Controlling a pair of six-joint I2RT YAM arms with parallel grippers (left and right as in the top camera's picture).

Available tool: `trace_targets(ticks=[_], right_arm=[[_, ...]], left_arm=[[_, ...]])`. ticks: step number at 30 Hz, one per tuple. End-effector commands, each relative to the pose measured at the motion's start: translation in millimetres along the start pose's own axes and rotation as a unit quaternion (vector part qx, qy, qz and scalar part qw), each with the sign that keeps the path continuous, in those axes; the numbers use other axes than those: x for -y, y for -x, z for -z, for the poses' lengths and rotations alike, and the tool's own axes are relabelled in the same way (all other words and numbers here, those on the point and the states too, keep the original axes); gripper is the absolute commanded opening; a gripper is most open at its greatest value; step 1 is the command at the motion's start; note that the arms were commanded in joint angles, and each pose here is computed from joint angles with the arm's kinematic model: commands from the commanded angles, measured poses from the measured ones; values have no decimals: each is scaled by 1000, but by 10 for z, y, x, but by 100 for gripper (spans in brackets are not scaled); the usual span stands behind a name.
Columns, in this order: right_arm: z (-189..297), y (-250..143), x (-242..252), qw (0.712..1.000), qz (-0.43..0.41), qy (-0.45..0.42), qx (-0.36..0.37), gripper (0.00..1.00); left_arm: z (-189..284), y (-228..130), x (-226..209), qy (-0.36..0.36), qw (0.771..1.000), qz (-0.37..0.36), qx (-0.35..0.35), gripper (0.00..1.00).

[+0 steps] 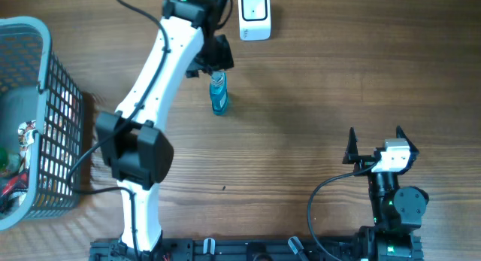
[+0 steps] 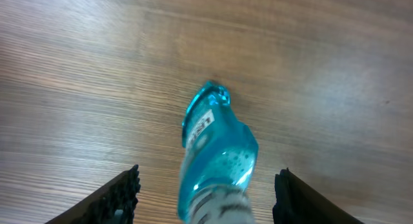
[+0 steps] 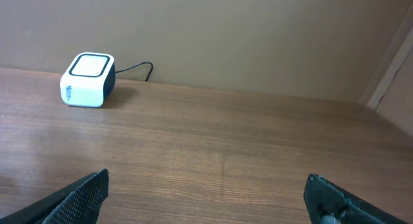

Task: Scan the item barcode
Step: 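Carry the blue bottle forward and stand it upright near the scanner, then reach the left gripper into the basket and grasp the clear snack bag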

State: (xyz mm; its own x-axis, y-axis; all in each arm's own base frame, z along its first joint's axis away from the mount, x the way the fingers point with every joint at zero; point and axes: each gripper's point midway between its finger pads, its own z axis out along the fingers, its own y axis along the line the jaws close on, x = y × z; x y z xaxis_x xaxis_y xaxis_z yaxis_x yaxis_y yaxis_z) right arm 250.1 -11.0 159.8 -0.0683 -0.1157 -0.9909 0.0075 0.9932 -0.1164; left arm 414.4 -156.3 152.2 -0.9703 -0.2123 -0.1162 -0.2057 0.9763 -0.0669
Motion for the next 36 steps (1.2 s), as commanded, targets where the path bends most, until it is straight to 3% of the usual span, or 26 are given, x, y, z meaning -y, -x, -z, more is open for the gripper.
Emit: trace_targets(ticks=[1,3,5,6,8,11,13,17,19,23,26,29,32,36], right_arm=[[2,21,-34,1000,-8,9,5,100],[2,20,-34,1000,-8,9,5,100],[2,20,-34,1000,-8,9,5,100],[2,20,-33,1000,-8,9,5,100],[2,21,-34,1000,-8,9,5,100],[2,20,-34,1000,-8,9,5,100],[2,20,-34,1000,-9,9,5,100],[2,20,-34,1000,-8,9,5,100],[2,20,-34,1000,-8,9,5,100],[2,20,-34,1000,-8,9,5,100],[2,21,-34,1000,-9,9,5,100],[2,20,-34,1000,-8,9,5,100],[2,20,-34,1000,-8,9,5,100],[2,20,-34,1000,-8,9,5,100]], left_arm=[[944,293,-233,-55,991,35,115,75],[1479,427,-532,-79,978,71,180,83],[2266,490,-1255,-90,946,132,283,79],[2423,483,-1447,-85,938,141,306,79],[2880,343,-2247,-55,899,224,372,82],[3107,-15,-3198,7,854,337,396,80],[3034,-340,-3827,53,822,428,372,76],[2681,-494,-4313,71,794,512,319,75],[2330,-431,-4421,71,802,527,273,83],[1814,-266,-4645,79,809,540,219,84],[1531,-314,-4896,130,787,576,181,84],[1265,-375,-5001,157,783,585,138,87],[1026,-598,-5226,236,738,622,114,92],[661,-665,-5260,244,735,625,94,96]])
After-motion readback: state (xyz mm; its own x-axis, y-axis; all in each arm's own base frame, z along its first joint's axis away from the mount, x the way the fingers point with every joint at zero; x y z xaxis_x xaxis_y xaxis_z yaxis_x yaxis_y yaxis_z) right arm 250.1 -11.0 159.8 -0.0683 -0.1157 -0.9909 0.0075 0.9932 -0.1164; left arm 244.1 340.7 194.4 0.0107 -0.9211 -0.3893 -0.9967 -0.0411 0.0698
